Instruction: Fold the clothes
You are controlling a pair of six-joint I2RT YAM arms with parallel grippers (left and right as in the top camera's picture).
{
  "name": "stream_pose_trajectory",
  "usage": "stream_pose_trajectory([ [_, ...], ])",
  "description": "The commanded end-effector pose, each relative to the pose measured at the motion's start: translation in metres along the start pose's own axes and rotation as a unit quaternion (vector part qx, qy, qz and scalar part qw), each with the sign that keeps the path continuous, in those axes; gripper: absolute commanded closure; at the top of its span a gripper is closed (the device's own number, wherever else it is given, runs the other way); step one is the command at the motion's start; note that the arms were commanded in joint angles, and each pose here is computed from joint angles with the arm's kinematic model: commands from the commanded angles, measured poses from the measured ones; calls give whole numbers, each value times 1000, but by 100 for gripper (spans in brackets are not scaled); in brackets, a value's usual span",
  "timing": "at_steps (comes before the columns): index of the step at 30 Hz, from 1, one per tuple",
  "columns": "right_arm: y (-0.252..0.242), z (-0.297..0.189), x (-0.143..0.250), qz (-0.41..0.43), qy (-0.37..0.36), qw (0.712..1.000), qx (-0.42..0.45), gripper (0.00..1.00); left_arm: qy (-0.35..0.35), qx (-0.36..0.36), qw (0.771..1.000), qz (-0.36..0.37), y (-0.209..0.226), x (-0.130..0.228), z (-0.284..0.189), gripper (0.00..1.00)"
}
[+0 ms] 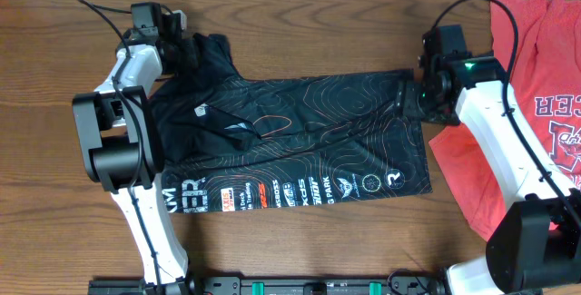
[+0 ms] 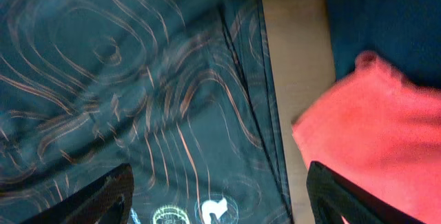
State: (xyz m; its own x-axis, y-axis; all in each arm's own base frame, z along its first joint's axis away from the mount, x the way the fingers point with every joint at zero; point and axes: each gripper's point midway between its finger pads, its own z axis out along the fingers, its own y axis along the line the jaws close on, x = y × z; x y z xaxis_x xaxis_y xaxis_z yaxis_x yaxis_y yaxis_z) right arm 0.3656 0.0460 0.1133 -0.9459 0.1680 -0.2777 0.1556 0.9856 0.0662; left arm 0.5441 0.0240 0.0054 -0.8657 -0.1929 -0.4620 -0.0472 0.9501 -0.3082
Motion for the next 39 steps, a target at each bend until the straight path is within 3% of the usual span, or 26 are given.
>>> stream_pose_trajectory([
  [1, -7, 6, -24, -17, -28, 999, -1, 21, 4, 54, 998, -22, -15, 0, -10, 94],
  [6, -4, 30, -63, -9, -76, 997, -11, 21, 2, 63, 998, -33, -24, -5, -30, 94],
  [11, 14, 68, -94, -11, -116, 992, -48, 25, 40, 59, 996, -48, -24, 13, -33, 94],
  [19, 6, 121, -107, 76, -131, 988, -32, 30, 84, 55, 993, -66, -24, 35, -36, 94],
  [30, -8, 148, -106, 81, -133, 988, 7, 35, 103, 53, 991, -73, -24, 45, -37, 94],
  [35, -5, 150, -112, 84, -146, 986, 1, 44, 107, 52, 990, -75, -24, 47, -38, 94],
  [39, -3, 155, -109, 84, -141, 986, 2, 57, 107, 52, 990, -75, -24, 46, -38, 94],
])
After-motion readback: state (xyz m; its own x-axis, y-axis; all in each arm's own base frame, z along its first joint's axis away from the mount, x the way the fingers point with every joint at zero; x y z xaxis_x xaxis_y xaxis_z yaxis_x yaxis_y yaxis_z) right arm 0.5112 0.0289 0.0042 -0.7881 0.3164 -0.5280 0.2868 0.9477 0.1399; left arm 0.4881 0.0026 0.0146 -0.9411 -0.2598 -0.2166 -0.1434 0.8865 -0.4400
